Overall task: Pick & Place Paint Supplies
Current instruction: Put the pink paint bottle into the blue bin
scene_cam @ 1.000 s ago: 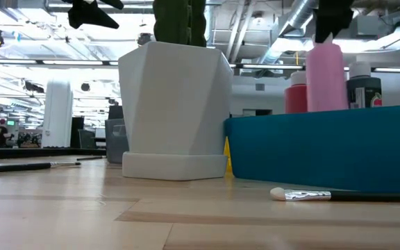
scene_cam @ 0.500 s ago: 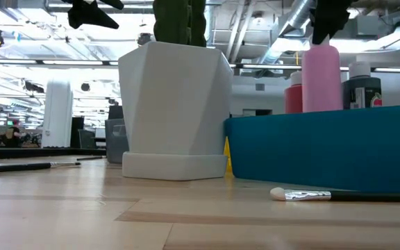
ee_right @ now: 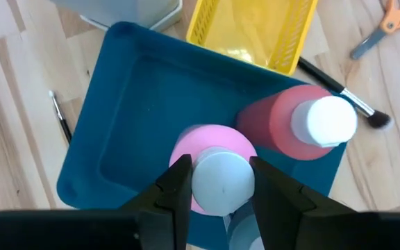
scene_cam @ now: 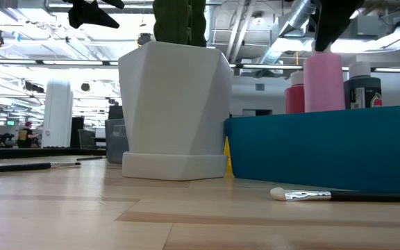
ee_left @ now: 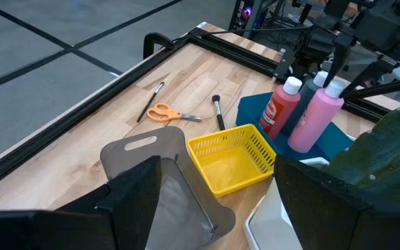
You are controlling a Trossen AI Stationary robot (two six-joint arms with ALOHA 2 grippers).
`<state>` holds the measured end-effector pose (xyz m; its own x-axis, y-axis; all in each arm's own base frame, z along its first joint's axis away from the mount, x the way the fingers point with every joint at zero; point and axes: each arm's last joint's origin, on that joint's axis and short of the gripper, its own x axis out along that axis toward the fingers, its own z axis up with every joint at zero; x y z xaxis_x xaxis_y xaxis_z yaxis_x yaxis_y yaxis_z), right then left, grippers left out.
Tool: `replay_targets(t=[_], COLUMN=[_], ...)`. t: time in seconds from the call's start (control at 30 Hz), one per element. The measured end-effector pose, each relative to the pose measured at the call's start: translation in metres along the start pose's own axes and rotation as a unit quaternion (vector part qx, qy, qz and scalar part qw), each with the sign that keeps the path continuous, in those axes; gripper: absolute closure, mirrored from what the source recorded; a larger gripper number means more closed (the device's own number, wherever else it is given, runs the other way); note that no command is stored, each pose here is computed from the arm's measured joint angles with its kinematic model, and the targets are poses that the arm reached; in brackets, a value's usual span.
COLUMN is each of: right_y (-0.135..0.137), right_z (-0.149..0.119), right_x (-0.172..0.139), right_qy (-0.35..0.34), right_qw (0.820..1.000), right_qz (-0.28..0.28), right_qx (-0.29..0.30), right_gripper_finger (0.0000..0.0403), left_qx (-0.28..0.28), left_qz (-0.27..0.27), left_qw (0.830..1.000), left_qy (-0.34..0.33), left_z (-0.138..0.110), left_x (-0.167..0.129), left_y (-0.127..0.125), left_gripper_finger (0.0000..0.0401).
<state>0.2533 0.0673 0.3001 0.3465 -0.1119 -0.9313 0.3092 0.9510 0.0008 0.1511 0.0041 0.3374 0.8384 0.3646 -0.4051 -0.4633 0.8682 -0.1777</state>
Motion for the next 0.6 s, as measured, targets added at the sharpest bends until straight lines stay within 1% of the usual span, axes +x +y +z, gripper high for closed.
replay_targets(t=[0.33, 0.6], right_y=[-0.0037, -0.0031], right_z=[-0.0013, -0.0010], right_x=[0.0020, 0.0019], right_qy=[0.011, 0.009], right_qw=[0.999, 0.997], right_qz=[-0.010, -0.007], right_qx=[-0.039, -0.071], right_gripper_finger=[0.0290, 0.0290], left_qx=[-0.003, -0.004], left_qz=[0.000, 0.000], left_qw=[1.000, 1.000], left_qy=[0.000, 0.000], left_z=[0.0000, 0.0001], left_x=[0.0000, -0.0001], left_y=[0.0000, 0.0000], left_gripper_finger=[0.0128, 0.0128])
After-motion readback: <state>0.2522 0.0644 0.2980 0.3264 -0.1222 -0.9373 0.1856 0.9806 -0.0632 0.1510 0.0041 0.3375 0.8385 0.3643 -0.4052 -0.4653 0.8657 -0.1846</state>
